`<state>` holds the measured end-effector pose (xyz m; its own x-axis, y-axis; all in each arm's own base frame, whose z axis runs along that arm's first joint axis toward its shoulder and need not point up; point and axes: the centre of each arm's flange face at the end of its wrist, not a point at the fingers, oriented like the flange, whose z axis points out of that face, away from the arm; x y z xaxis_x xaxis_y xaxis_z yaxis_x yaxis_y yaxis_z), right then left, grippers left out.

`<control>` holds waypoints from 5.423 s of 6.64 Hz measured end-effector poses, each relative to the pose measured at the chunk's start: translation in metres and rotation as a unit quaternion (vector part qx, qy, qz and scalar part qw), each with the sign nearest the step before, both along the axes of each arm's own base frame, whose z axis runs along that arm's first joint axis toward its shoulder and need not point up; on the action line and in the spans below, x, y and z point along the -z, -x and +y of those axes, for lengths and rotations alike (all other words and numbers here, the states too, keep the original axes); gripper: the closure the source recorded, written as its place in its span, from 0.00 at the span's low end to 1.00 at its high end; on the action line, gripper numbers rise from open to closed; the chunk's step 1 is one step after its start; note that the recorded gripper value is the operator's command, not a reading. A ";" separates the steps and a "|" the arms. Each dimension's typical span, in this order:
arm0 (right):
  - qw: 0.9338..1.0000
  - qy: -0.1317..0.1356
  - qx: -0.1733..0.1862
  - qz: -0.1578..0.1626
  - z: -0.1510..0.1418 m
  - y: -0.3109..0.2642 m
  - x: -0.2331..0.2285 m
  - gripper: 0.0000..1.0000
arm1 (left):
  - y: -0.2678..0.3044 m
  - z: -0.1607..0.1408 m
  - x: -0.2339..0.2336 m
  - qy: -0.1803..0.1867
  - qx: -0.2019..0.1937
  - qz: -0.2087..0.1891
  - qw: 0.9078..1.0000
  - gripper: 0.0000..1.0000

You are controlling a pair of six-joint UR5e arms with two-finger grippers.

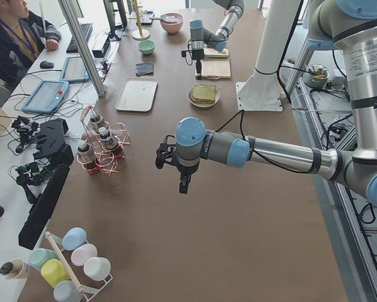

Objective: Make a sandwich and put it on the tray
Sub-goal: 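Withdraw the right gripper away while the left arm reaches toward the plate, then grasp the rim of the white plate with the left gripper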

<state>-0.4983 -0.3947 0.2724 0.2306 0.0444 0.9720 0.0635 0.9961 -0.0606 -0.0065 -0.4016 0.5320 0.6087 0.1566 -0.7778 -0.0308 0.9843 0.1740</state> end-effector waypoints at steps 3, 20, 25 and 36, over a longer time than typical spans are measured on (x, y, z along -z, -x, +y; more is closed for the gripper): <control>1.000 0.022 -0.009 0.006 -0.053 -0.097 -0.029 0.00 | -0.076 -0.015 0.071 0.008 -0.032 0.033 0.999 0.02; 0.987 -0.070 -0.035 0.141 -0.039 -0.377 -0.309 0.00 | -0.484 0.056 0.268 0.086 0.000 0.088 0.992 0.09; 0.981 -0.088 -0.024 0.173 -0.019 -0.426 -0.345 0.00 | -0.530 0.068 0.264 0.083 0.025 0.075 0.993 0.20; 0.980 -0.097 -0.024 0.169 -0.010 -0.429 -0.331 0.00 | -0.553 0.063 0.240 0.107 0.040 0.087 0.990 0.49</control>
<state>-0.0695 -0.4049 0.6038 0.5438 -0.1151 0.8313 0.0253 0.9924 0.1208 0.5462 -0.3384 0.2918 0.4667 -0.0676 -0.8818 0.0616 0.9971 -0.0438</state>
